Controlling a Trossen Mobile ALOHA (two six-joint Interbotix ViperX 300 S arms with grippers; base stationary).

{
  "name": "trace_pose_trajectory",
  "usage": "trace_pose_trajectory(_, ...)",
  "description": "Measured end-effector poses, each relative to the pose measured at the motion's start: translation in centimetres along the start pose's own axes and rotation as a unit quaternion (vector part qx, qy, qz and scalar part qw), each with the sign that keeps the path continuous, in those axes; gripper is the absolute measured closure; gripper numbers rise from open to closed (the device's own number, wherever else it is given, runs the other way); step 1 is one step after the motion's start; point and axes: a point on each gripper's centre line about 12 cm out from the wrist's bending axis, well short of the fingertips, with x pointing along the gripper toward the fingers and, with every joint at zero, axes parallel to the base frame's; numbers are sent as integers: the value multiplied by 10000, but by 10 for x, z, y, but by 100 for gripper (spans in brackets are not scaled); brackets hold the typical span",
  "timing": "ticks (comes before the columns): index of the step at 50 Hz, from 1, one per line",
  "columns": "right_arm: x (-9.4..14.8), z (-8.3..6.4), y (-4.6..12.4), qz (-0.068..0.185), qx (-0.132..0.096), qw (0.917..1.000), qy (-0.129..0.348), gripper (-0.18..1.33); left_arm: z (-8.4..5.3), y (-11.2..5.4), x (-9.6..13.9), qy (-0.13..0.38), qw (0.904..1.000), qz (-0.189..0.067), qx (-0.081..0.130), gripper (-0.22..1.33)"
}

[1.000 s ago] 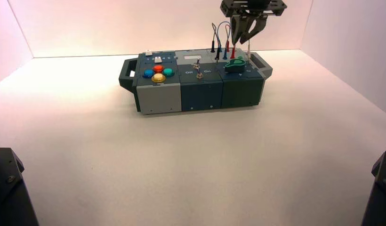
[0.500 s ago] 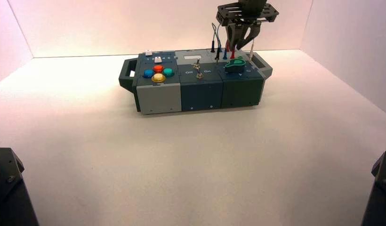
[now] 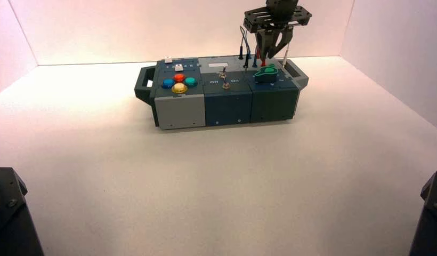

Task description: Pull the red wire.

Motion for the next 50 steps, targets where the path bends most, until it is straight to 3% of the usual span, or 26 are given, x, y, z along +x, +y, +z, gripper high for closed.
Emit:
trace_pose_trajectory(16,11,1,2,4,-54,9999,91,52,0,0,1,21,10000,-6,-4,127)
trace_pose_trajectory(34,10,1,3,9,-152,9998,160,105,-1,0,1,28,10000,-7,-7,127)
trace_pose_trajectory(50,9,1,3,11,-204,9994,267,106,-1,0,1,29,10000,-13,-1,127)
